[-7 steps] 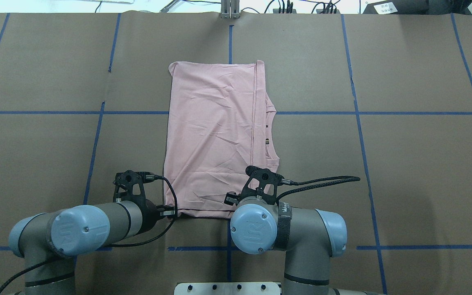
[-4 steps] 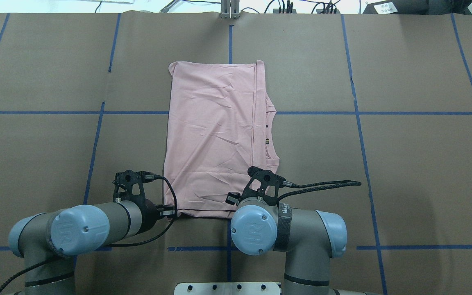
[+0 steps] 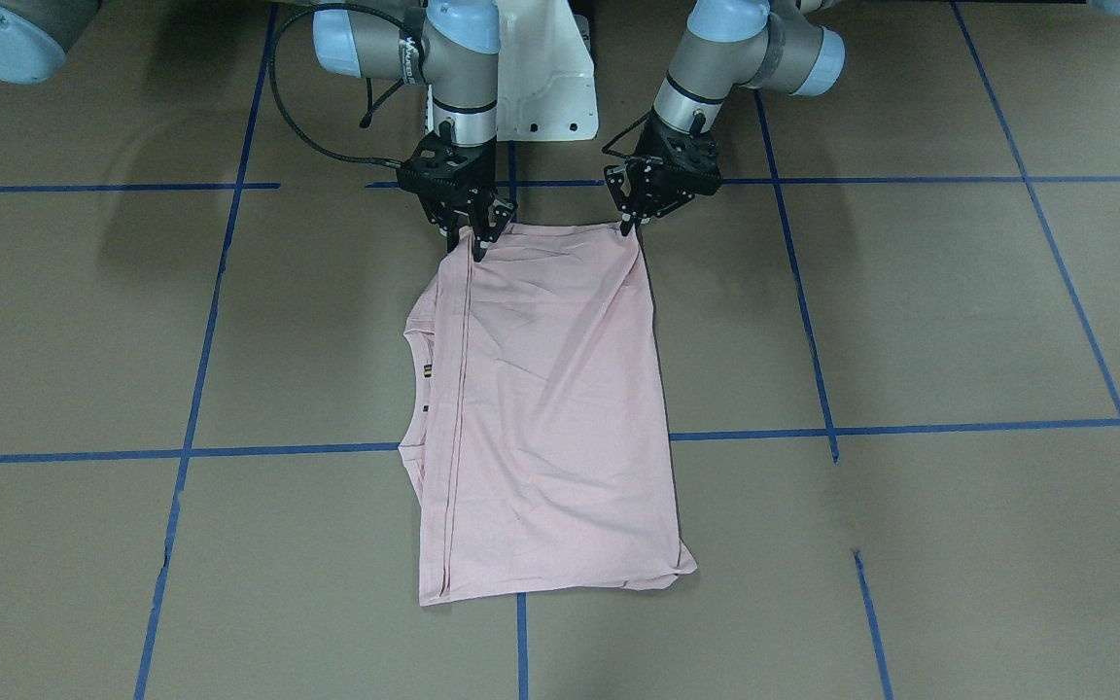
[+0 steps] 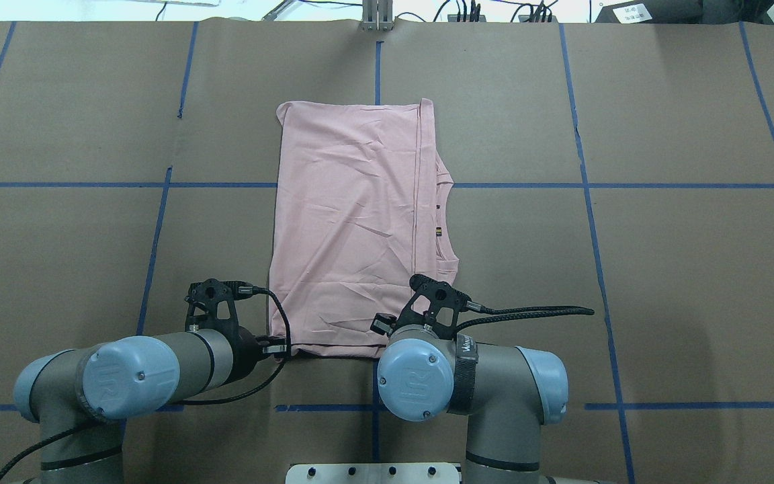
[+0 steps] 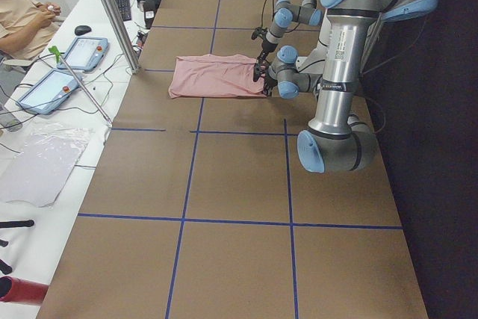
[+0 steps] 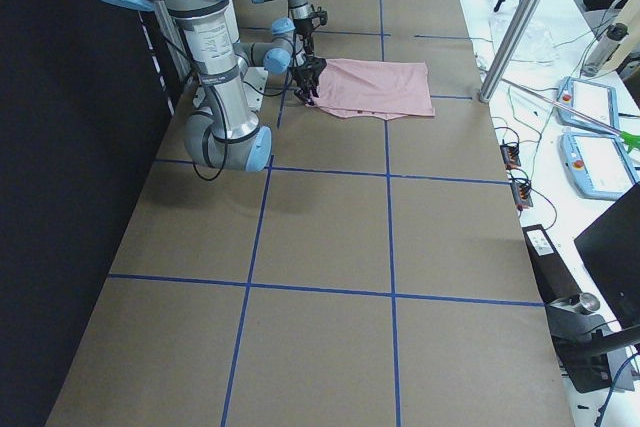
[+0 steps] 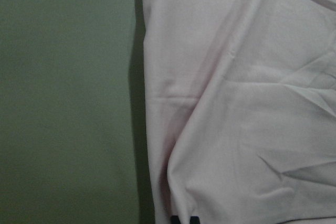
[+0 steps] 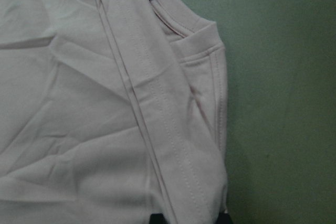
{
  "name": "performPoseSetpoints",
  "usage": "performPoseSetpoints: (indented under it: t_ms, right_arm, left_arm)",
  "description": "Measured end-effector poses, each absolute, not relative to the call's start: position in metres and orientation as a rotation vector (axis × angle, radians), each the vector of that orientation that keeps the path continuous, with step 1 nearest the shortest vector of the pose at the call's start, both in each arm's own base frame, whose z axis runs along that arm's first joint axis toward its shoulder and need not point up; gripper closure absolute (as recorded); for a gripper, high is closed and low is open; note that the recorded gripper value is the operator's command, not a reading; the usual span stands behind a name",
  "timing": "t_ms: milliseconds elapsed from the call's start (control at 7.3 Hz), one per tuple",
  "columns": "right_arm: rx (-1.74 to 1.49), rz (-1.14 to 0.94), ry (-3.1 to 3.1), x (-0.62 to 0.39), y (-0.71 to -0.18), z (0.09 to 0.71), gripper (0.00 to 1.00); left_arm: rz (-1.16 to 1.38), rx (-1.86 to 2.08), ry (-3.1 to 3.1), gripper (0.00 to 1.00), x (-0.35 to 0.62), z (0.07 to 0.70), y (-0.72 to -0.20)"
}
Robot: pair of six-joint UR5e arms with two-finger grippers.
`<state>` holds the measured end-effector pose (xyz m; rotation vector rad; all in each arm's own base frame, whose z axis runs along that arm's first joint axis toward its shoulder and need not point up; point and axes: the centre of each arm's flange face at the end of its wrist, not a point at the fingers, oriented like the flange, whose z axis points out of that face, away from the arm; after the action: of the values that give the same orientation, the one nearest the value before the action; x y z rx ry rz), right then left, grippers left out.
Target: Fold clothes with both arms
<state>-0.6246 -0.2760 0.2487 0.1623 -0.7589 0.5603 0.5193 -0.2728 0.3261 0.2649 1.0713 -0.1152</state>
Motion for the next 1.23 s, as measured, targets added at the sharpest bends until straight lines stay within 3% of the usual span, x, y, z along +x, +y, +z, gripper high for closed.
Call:
performPoseSetpoints:
  t_ms: [822, 1233]
  right_arm:
    - [0.165, 0.568, -0.769, -0.619, -0.279, 0.245, 1.0]
    - [0.159, 0.563, -0.827, -0.57, -0.271, 0.221, 1.0]
  left_arm:
    - [-0.113, 0.265, 1.086, 1.0, 0.518, 0.319, -0.272]
    - [-0.101, 0.262, 1.132, 1.0, 0.482, 0.266, -0.263]
